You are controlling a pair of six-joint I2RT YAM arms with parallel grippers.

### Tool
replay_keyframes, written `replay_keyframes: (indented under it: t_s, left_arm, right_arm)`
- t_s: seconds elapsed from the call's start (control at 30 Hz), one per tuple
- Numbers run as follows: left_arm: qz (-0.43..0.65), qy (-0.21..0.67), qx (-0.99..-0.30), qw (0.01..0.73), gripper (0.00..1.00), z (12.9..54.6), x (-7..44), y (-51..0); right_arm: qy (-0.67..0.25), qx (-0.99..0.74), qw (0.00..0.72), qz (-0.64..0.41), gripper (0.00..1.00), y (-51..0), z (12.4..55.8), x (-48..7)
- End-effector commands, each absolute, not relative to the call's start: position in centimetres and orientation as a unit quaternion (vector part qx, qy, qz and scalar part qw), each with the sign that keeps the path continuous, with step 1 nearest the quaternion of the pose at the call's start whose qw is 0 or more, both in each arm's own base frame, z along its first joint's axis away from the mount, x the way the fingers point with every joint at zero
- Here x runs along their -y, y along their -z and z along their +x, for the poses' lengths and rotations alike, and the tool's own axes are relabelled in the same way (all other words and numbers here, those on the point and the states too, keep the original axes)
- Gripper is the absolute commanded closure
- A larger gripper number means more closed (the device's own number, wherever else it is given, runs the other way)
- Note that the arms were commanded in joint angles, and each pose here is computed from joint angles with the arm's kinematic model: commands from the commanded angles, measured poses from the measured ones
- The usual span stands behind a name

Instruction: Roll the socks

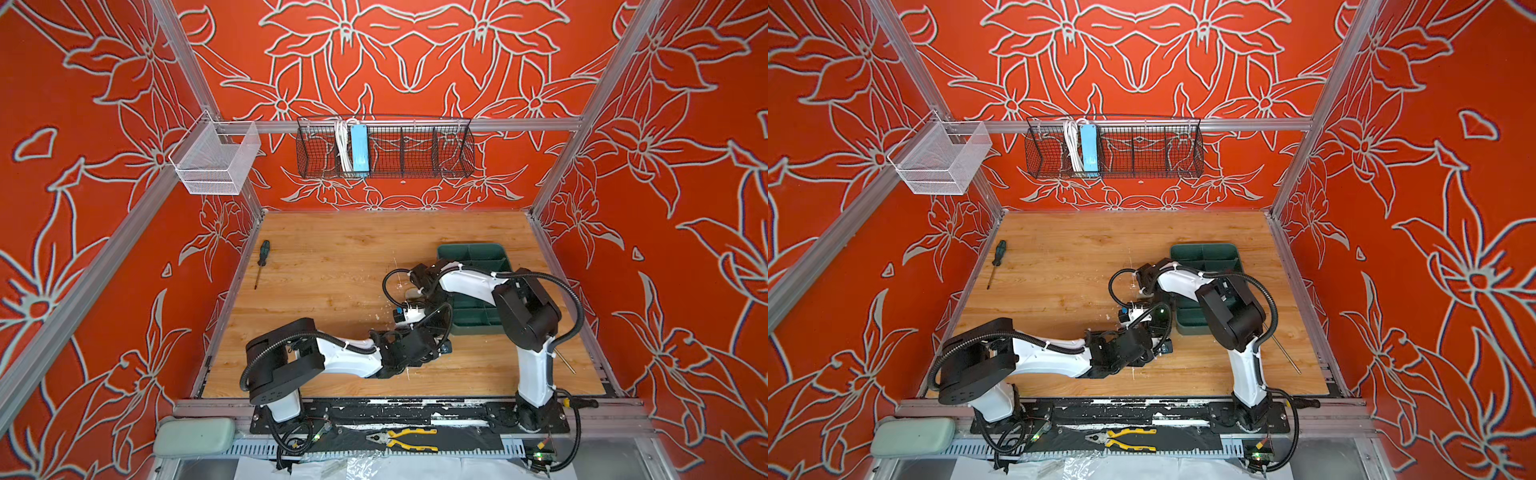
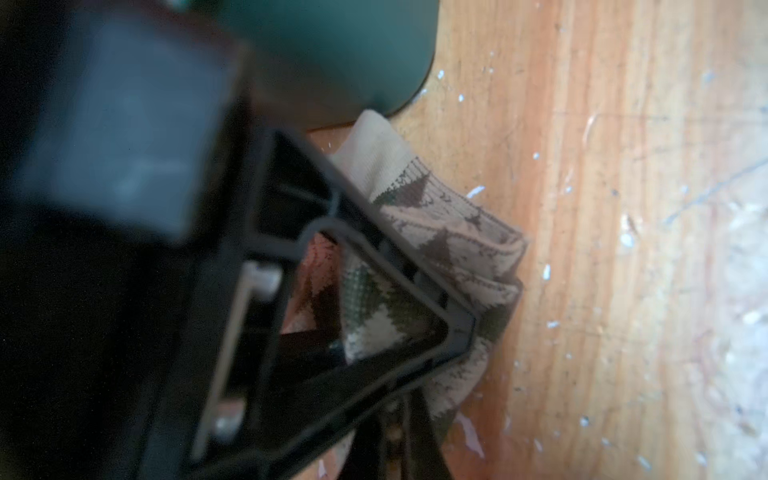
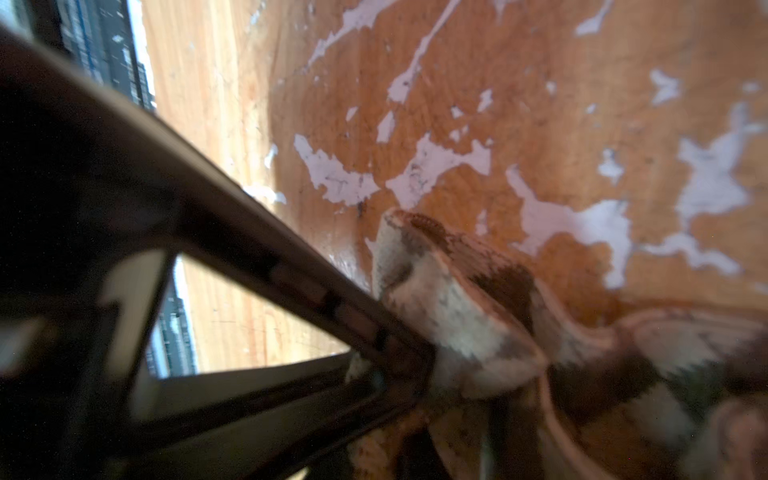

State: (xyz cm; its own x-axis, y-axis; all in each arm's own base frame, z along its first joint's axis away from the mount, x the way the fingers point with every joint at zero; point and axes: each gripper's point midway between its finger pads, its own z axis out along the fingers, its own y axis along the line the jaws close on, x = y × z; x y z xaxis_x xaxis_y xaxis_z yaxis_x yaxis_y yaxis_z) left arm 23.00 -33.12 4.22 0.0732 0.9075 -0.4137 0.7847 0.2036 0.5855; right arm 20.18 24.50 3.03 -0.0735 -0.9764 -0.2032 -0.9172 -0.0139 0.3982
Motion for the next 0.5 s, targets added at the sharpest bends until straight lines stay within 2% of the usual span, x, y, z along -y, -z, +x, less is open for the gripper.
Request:
replay_keyframes:
  t_s: [0.0,0.3,0.47]
  left_arm:
    - [0.625,-0.078,-0.706,0.324,1.00,22.1,31.0,-1.5]
    - [0.600,-0.067,-0.728,0.326,1.00,21.7,30.0,-2.4]
    - [0.616,-0.059,-0.727,0.296,1.00,21.2,30.2,-2.0]
  right_arm:
    - [0.180,0.683,-0.004,0.708,0.81,-3.0,21.8,-25.3]
    - [0.138,0.678,-0.043,0.721,0.73,-5.4,22.0,-23.4]
    - [0.139,0.676,-0.103,0.716,0.70,-9.1,22.2,-23.1]
